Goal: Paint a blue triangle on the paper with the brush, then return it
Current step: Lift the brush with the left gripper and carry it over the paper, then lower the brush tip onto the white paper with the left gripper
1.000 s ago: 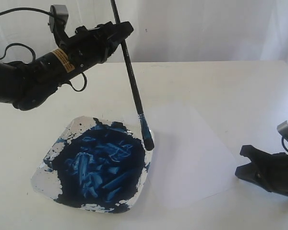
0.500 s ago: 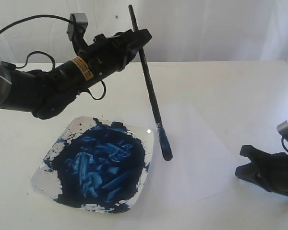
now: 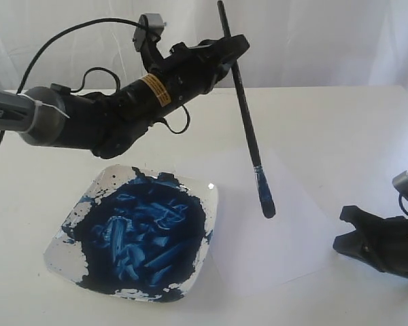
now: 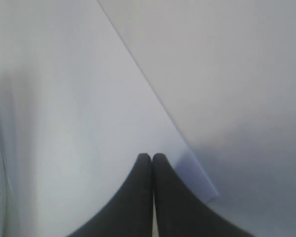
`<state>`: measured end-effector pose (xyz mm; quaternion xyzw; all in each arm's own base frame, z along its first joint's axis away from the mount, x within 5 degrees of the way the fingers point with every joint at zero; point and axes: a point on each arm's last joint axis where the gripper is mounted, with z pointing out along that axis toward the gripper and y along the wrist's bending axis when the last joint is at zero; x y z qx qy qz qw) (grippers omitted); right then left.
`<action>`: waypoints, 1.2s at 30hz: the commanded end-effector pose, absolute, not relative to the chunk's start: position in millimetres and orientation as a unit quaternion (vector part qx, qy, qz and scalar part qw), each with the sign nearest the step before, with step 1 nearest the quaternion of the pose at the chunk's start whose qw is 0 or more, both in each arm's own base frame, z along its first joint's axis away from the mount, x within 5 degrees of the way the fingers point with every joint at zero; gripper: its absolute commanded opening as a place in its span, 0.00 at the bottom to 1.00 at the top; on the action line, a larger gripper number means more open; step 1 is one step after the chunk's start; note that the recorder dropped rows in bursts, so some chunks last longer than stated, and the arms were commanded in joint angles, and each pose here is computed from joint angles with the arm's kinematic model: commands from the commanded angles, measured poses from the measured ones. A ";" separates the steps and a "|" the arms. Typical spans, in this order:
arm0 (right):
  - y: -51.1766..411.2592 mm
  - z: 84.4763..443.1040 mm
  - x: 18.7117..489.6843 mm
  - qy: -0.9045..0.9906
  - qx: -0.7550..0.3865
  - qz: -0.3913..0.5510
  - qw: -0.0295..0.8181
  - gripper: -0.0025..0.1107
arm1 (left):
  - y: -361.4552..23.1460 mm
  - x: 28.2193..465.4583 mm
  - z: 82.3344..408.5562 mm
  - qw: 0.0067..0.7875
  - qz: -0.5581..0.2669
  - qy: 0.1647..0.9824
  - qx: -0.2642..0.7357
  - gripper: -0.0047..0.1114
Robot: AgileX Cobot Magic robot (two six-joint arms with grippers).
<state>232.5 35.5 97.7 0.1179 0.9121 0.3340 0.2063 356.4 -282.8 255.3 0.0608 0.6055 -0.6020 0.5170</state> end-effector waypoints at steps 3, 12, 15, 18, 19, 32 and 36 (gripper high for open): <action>35.7 97.0 232.9 0.914 0.114 0.332 0.205 0.02 | -303.3 361.8 251.8 0.514 -0.600 0.608 0.076 0.04; 35.7 97.0 232.9 0.914 0.114 0.332 0.205 0.02 | -338.0 362.2 221.7 0.513 -0.573 0.629 0.116 0.04; 35.7 97.0 232.9 0.914 0.114 0.332 0.205 0.02 | -345.6 365.3 211.5 0.513 -0.571 0.630 0.124 0.04; 35.7 97.0 232.9 0.914 0.114 0.332 0.205 0.02 | -348.0 368.1 206.7 0.515 -0.586 0.615 0.116 0.04; 35.7 97.0 232.9 0.914 0.114 0.332 0.205 0.02 | -348.2 370.1 205.6 0.517 -0.590 0.611 0.106 0.04; 35.7 97.0 232.9 0.914 0.114 0.332 0.205 0.02 | -352.1 375.3 231.2 0.521 -0.637 0.562 0.083 0.04; 35.7 97.0 232.9 0.914 0.114 0.332 0.205 0.02 | -352.7 377.5 226.3 0.514 -0.621 0.586 0.080 0.04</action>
